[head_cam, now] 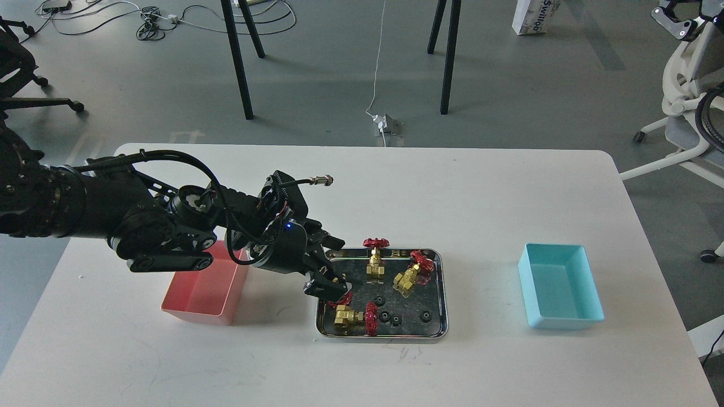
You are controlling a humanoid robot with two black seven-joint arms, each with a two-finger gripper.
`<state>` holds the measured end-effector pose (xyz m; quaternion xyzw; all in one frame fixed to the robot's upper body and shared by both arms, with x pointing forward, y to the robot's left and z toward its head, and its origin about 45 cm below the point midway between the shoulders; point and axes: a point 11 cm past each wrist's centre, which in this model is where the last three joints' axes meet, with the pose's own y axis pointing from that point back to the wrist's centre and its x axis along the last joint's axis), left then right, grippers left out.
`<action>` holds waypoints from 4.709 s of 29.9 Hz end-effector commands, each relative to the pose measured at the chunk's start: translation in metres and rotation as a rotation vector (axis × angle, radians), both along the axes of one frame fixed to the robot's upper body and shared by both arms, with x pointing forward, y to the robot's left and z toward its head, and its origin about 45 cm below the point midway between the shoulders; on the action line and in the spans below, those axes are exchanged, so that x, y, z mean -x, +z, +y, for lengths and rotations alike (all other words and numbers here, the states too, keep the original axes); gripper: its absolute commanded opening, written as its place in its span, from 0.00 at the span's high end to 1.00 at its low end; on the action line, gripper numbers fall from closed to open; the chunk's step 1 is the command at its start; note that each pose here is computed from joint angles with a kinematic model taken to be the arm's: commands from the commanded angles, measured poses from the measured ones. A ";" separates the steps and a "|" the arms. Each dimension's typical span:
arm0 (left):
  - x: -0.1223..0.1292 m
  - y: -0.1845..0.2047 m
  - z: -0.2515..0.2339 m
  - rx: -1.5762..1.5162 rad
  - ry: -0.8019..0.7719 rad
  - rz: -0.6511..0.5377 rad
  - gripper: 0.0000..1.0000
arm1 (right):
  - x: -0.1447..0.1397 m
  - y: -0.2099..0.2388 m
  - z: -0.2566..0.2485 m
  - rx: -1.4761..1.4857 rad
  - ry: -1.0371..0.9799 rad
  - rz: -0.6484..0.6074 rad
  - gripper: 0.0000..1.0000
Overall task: Place valve in pink box and gear in blue box
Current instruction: 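Close the left gripper on the brass valve nearest the pink box, then lift the valve with the left gripper and carry it toward the pink box, then lower the valve into the pink box and open the left gripper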
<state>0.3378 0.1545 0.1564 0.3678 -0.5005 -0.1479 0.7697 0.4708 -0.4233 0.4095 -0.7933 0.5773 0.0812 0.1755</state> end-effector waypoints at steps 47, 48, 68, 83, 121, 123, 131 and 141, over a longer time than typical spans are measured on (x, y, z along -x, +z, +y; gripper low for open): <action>0.005 -0.054 0.020 -0.065 0.023 0.006 0.32 | 0.003 -0.016 -0.007 0.001 -0.019 0.036 0.00; 0.005 -0.054 0.020 -0.066 0.022 0.006 0.32 | 0.003 -0.016 -0.007 0.001 -0.019 0.036 0.00; 0.007 -0.053 0.023 -0.073 -0.005 -0.008 0.76 | 0.004 -0.021 -0.015 0.002 -0.044 0.049 0.00; -0.016 -0.008 0.020 0.011 0.041 -0.065 0.81 | 0.005 -0.025 -0.018 -0.001 -0.053 0.056 0.00; 0.047 0.040 0.227 0.010 0.421 -0.131 0.80 | -0.040 0.038 0.049 -0.023 -0.144 0.043 0.00; 0.047 0.032 0.228 0.011 0.430 -0.124 0.80 | -0.040 0.037 0.047 -0.022 -0.148 0.045 0.00; 0.046 0.011 0.222 -0.003 0.419 -0.095 0.80 | -0.039 0.034 0.043 -0.025 -0.155 0.049 0.00; 0.046 -0.016 0.226 -0.049 0.421 -0.072 0.80 | -0.037 0.020 0.039 -0.027 -0.163 0.075 0.00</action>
